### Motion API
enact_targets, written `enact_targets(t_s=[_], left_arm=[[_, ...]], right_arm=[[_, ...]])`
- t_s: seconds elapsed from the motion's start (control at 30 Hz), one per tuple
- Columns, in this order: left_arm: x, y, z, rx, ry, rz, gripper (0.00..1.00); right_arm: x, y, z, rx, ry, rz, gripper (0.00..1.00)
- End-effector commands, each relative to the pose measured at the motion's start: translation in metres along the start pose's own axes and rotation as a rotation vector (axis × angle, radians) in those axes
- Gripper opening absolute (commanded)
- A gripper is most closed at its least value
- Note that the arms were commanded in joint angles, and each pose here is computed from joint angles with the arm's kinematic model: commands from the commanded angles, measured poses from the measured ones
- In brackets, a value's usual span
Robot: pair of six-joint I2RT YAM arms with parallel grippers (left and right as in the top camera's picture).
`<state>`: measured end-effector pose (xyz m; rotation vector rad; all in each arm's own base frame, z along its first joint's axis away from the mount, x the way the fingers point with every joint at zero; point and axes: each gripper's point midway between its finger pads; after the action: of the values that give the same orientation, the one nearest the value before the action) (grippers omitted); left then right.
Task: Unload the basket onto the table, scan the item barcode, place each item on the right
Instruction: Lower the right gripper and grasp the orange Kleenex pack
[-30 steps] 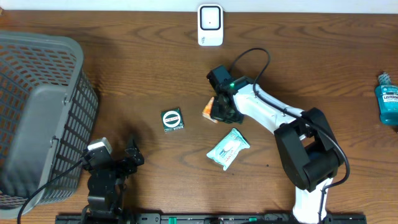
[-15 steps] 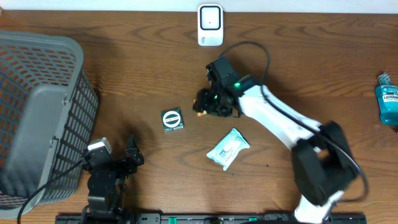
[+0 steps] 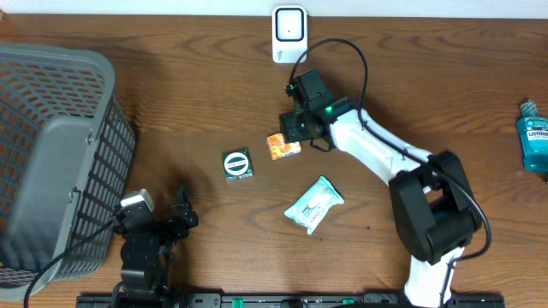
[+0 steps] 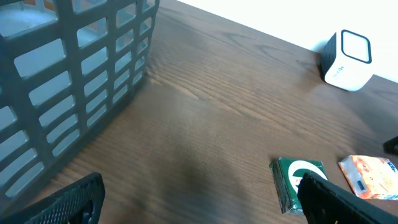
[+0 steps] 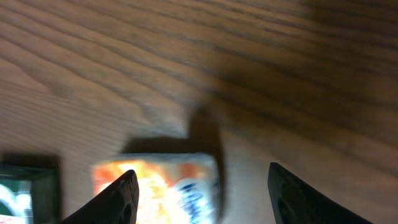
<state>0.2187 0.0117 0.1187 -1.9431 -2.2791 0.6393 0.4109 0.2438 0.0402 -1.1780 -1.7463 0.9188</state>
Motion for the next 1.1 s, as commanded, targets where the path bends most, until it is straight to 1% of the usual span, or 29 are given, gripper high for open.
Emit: enact_targets(t_s=[0.0,0.17,0.27,0.37,0.57,0.73,0.77,0.8,0.9,1.0,1.07], left_arm=[[0.006,0.002,0.009,0.026,0.008,-0.026,0.98],[0.006,0.002,0.009,0.026,0.008,-0.026,0.98],[0.006,0.002,0.01,0.027,0.008,-0.026,0.98],[0.006,0.002,0.01,0.027,0.008,-0.026,0.98],[0.006,0.002,0.01,0.027,0.008,-0.026,0.98],[0.006,0.002,0.01,0.027,0.008,-0.026,0.98],[0.006,0.002,0.01,0.027,0.008,-0.026,0.98],[0.006,0.002,0.01,0.027,0.008,-0.026,0.98],[0.006,0.002,0.01,0.027,0.008,-0.026,0.98],[0.006,0.002,0.009,0.026,0.008,-0.026,0.98],[0.006,0.002,0.01,0.027,0.008,-0.026,0.98]], right_arm=[[-0.001,-0.002,-0.006,0.004,-0.094,-0.093,0.58],[0.007,0.0,-0.006,0.02,-0.074,-0.222,0.56],[0.018,0.001,0.001,0.044,-0.127,-0.3,0.54],[0.016,0.006,0.007,0.064,-0.151,-0.306,0.51],[0.006,0.019,0.018,0.108,-0.152,-0.306,0.5],[0.01,0.03,0.036,0.172,-0.168,-0.397,0.5],[0.009,0.037,0.043,0.195,-0.158,-0.405,0.45],[0.008,0.041,0.047,0.209,-0.153,-0.406,0.38],[0.004,0.049,0.058,0.25,-0.136,-0.404,0.02],[0.003,0.05,0.063,0.275,-0.114,-0.402,0.01],[0.002,0.044,0.056,0.277,-0.017,-0.389,0.01]])
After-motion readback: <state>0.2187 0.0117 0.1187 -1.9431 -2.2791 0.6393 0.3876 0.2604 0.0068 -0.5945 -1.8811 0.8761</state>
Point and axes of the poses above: each gripper's point midway between its finger pads, its own y axis out along the fingers, its own x axis along the line the jaws close on, z = x × y, and after that the axes turned 4 degrees about y, right-handed
